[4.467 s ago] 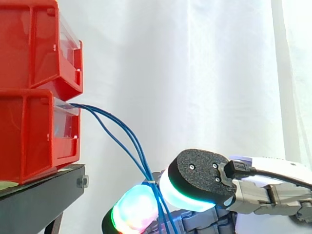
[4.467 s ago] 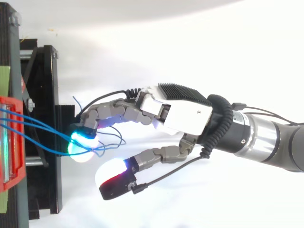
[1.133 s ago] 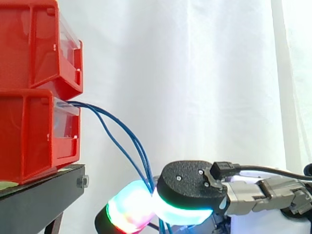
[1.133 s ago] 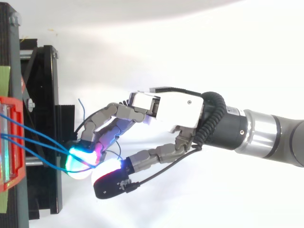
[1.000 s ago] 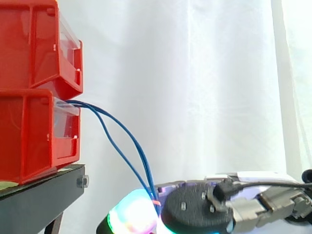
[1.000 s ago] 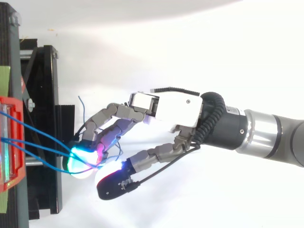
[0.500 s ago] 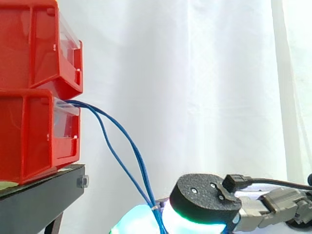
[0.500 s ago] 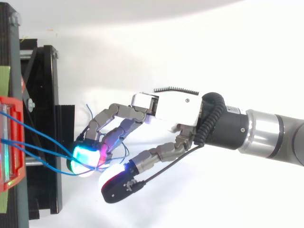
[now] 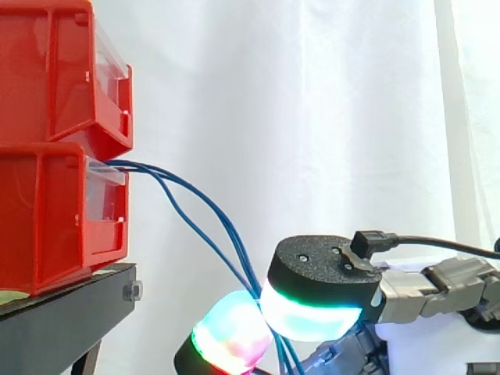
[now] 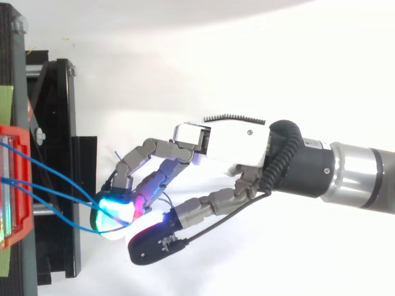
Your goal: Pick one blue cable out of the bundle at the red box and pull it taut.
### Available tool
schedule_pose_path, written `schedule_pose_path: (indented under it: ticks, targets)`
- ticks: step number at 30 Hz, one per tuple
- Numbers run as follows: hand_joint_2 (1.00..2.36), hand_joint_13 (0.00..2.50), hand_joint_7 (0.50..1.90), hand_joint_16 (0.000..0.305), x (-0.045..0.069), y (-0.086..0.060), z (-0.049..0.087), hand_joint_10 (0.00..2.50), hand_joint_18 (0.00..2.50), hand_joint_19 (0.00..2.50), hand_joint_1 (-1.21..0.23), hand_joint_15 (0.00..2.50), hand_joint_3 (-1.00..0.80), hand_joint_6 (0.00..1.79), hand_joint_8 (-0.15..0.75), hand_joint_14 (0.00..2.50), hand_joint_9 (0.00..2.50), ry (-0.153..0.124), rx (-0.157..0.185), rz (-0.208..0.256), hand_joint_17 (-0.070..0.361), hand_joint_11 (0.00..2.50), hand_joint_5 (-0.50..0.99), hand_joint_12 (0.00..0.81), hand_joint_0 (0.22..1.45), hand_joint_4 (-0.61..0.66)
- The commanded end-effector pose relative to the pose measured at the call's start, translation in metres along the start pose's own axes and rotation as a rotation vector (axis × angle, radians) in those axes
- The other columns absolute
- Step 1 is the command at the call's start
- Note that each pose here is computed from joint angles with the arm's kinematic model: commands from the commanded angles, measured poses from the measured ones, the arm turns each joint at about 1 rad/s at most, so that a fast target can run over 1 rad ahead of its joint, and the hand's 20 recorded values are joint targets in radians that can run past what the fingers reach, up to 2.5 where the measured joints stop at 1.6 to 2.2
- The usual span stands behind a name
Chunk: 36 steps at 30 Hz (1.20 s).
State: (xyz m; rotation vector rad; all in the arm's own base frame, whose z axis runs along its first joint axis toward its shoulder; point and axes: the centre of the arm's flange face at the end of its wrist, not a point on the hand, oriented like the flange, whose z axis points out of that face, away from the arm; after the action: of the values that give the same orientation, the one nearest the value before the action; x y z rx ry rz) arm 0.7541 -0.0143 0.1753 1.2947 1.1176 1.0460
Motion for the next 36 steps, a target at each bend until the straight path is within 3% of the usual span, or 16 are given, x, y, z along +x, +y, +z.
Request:
schedule_pose_path:
  ticks: [1,10,14,21,26,28,36]
  targets:
    - [1.02,0.87,0.73,0.050,-0.001,0.005,-0.002,0.01,0.83,0.45,-0.82,0.33,-0.24,0.96,0.398,0.01,1.02,0.000,0.012,-0.005,0.112,0.61,-0.13,0.381,0.67,-0.08]
    - [1.01,0.87,0.64,0.049,-0.001,0.019,-0.006,0.01,0.83,0.43,-0.90,0.33,-0.40,0.97,0.372,0.01,0.97,0.004,0.019,-0.014,0.109,0.62,-0.16,0.367,0.74,-0.07]
    - [1.00,0.87,0.61,0.048,-0.001,0.019,-0.007,0.01,0.83,0.44,-0.92,0.34,-0.50,0.95,0.376,0.01,0.98,0.002,0.019,-0.014,0.109,0.62,-0.15,0.366,0.66,0.03]
    - [1.00,0.88,0.65,0.051,-0.001,0.020,-0.006,0.01,0.84,0.46,-0.83,0.34,-0.50,0.93,0.396,0.01,1.01,0.003,0.017,-0.009,0.115,0.61,-0.14,0.383,0.57,0.05]
    - [1.01,0.89,0.72,0.050,-0.001,0.020,-0.006,0.01,0.85,0.46,-0.81,0.35,-0.38,0.93,0.401,0.01,1.02,0.003,0.017,-0.007,0.113,0.62,-0.14,0.382,0.65,0.00]
    - [1.02,0.89,0.69,0.050,-0.001,0.020,-0.006,0.01,0.85,0.46,-0.84,0.35,-0.33,0.96,0.396,0.01,1.01,0.003,0.016,-0.007,0.113,0.62,-0.15,0.378,0.68,-0.05]
    - [1.01,0.90,0.65,0.049,-0.001,0.022,-0.007,0.01,0.86,0.43,-0.94,0.36,-0.39,0.98,0.378,0.01,0.99,0.003,0.020,-0.007,0.110,0.69,-0.17,0.369,0.77,-0.03]
